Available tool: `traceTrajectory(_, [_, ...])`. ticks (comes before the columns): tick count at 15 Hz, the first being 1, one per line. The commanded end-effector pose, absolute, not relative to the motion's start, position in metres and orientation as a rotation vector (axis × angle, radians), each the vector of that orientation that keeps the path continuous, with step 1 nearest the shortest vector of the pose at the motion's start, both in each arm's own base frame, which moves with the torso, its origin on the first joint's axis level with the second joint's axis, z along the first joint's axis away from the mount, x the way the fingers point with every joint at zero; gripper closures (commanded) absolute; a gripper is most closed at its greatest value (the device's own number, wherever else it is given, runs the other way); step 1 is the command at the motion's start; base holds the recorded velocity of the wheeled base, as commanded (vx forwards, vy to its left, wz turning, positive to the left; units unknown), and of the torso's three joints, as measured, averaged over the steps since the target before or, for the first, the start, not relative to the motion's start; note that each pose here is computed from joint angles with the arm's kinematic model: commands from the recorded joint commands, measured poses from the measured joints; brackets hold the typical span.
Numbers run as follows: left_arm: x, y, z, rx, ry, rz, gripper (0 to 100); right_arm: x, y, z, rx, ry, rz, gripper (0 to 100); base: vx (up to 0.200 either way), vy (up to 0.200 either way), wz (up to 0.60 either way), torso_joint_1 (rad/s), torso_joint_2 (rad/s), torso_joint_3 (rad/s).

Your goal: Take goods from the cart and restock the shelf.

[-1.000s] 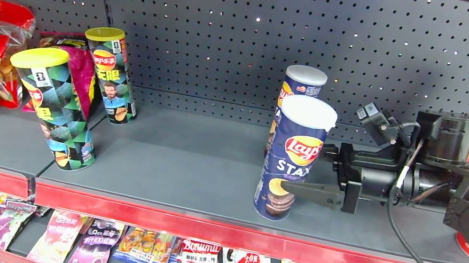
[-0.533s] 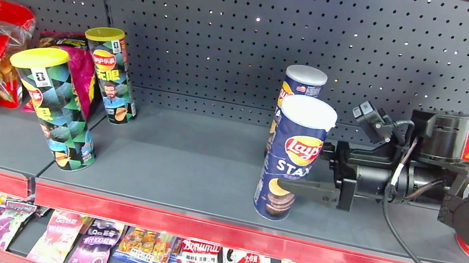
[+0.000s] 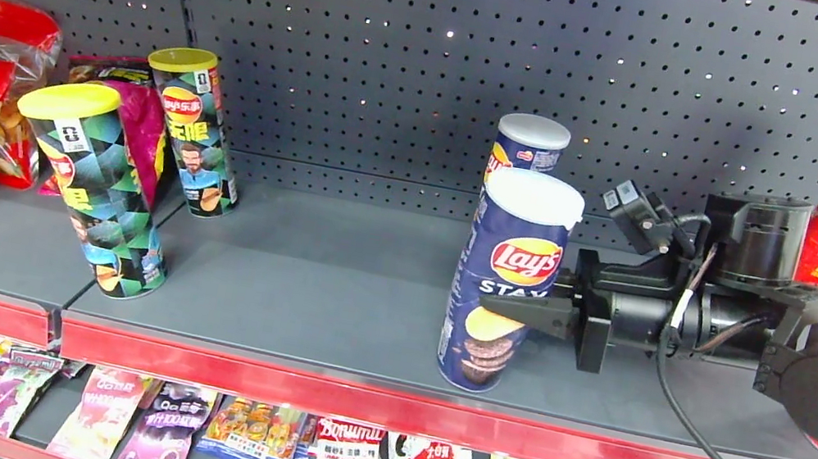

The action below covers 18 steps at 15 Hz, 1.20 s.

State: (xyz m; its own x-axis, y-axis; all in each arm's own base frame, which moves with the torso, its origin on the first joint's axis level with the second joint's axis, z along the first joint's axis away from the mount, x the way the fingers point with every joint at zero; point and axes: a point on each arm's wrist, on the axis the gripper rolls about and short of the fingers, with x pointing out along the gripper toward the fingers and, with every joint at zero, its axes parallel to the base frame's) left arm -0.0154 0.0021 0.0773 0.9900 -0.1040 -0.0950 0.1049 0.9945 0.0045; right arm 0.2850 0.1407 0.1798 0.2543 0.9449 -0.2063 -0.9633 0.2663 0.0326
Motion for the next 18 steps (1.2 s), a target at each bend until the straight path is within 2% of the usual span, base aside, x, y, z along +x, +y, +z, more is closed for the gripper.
traceTrajectory(1, [-0.015,0.002,0.077,0.009,0.096,-0.104,0,0.282,0.141,0.182,-0.117,0.193,1.280,100,0.000,0.000,0.00,0.000,0.00,0.000])
traceTrajectory(5, [-0.015,0.002,0.077,0.009,0.096,-0.104,0,0.272,0.140,0.194,-0.150,0.166,1.171,100,0.000,0.000,0.00,0.000,0.00,0.000])
traceTrajectory(8, [-0.015,0.002,0.077,0.009,0.096,-0.104,0,0.255,0.140,0.187,-0.168,0.200,1.118,100,0.000,0.000,0.00,0.000,0.00,0.000])
traceTrajectory(18, [-0.015,0.002,0.077,0.009,0.096,-0.104,0,0.246,0.150,0.195,-0.141,0.220,0.979,100,0.000,0.000,0.00,0.000,0.00,0.000])
